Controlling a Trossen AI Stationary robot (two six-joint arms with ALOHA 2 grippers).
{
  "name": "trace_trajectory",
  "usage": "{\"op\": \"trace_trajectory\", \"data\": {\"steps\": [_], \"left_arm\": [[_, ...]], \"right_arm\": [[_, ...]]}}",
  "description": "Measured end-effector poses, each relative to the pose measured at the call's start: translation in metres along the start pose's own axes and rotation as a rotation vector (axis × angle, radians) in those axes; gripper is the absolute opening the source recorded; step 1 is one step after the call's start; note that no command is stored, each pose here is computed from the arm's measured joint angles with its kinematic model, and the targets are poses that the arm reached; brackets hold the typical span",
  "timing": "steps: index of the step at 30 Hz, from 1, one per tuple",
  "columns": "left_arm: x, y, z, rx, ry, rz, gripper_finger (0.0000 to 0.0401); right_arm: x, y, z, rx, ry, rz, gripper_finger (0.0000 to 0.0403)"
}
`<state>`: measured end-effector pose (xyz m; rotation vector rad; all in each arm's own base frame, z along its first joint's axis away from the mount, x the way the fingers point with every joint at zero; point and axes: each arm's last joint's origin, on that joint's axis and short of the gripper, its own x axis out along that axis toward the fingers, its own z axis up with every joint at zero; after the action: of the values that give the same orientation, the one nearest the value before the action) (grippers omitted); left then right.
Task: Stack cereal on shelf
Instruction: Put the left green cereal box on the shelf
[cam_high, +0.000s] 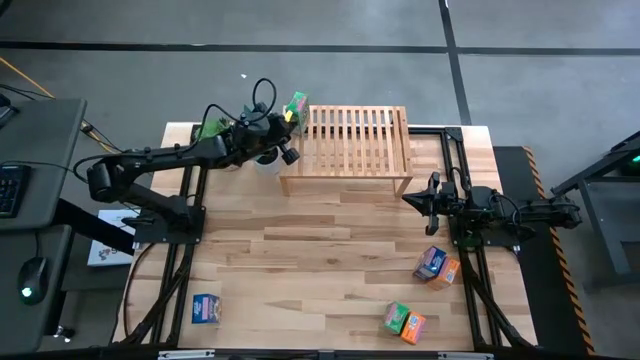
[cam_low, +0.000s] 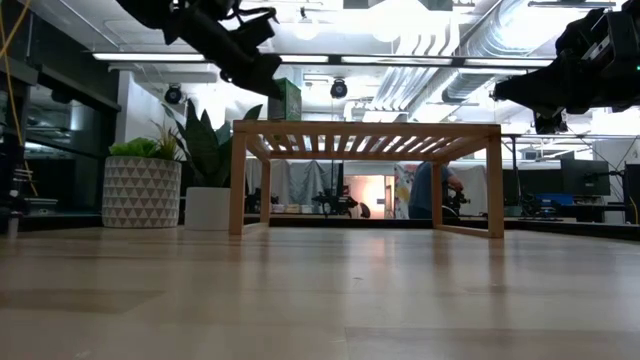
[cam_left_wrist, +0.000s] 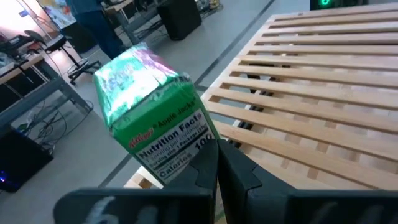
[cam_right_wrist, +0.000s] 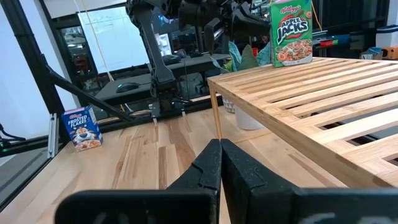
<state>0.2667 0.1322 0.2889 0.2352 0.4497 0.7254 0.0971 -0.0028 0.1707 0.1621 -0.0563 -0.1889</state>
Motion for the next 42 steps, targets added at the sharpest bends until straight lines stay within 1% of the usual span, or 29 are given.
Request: {"op": "trace_trajectory", "data": {"steps": [12,18,26,37,42], "left_arm": [[0.003,-0.001,0.0,-0.005,-0.015,-0.004,0.0],[0.01,-0.005,-0.002,-0.016,-0.023,-0.009,0.0],[0.022,-0.012,-0.008,-0.006,0.0,-0.018,0.0],[0.022,-0.011,-0.007,-0.019,-0.013,-0.014,0.0],[0.013,-0.011,-0.001,0.0,-0.034,-0.019,0.0]], "right_arm": [[0.0,0.0,0.0,0.0,0.0,0.0,0.0],[0.0,0.0,0.0,0.0,0.0,0.0,0.0],[0.0,0.0,0.0,0.0,0.0,0.0,0.0],[0.0,0.0,0.0,0.0,0.0,0.0,0.0],[0.0,0.0,0.0,0.0,0.0,0.0,0.0]]}}
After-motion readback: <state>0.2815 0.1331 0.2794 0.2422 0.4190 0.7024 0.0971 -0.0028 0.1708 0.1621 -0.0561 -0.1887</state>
